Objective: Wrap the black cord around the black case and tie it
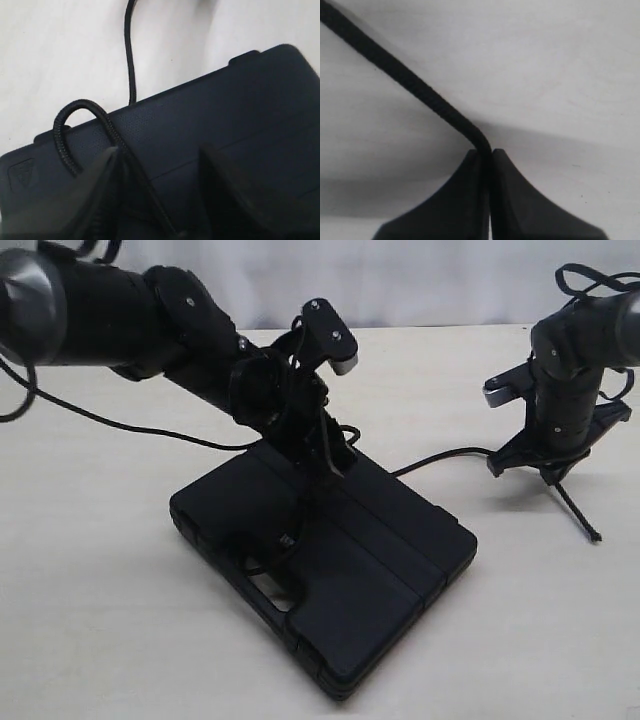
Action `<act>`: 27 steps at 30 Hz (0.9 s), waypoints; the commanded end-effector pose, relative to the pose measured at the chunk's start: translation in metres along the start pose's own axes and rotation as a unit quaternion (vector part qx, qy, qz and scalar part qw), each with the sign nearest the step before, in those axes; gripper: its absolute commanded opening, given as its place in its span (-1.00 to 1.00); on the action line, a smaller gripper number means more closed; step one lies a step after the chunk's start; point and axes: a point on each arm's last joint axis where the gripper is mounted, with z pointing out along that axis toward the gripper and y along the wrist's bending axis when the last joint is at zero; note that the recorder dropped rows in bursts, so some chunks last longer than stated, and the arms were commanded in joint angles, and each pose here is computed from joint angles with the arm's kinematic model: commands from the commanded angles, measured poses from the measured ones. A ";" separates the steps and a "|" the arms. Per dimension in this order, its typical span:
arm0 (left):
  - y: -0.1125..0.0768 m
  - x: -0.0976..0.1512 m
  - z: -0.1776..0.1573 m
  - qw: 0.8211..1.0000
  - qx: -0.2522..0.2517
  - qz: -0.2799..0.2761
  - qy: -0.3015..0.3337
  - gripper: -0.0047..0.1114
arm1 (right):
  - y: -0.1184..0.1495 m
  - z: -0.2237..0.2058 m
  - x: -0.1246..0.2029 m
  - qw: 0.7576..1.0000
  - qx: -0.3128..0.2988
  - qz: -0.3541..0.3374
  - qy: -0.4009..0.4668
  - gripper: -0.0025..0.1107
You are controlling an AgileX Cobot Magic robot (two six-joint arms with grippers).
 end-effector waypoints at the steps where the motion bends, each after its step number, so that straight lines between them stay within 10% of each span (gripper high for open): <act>1: 0.007 0.014 0.029 0.999 -0.026 0.015 0.015 -0.17 | -0.003 -0.003 0.002 1.000 -0.004 0.004 -0.001 -0.88; 10: -0.005 0.013 0.042 0.995 -0.022 0.092 0.023 -0.92 | -0.007 -0.019 -0.012 0.999 -0.024 0.011 -0.020 -0.88; 19: -0.010 0.004 0.013 0.993 -0.018 0.107 0.044 -0.92 | -0.014 -0.075 -0.018 0.991 -0.075 0.029 -0.110 -0.88; 27: -0.013 -0.010 -0.005 0.995 -0.044 0.092 0.010 -0.92 | 0.009 -0.115 -0.009 0.957 -0.253 -0.013 -0.143 -0.88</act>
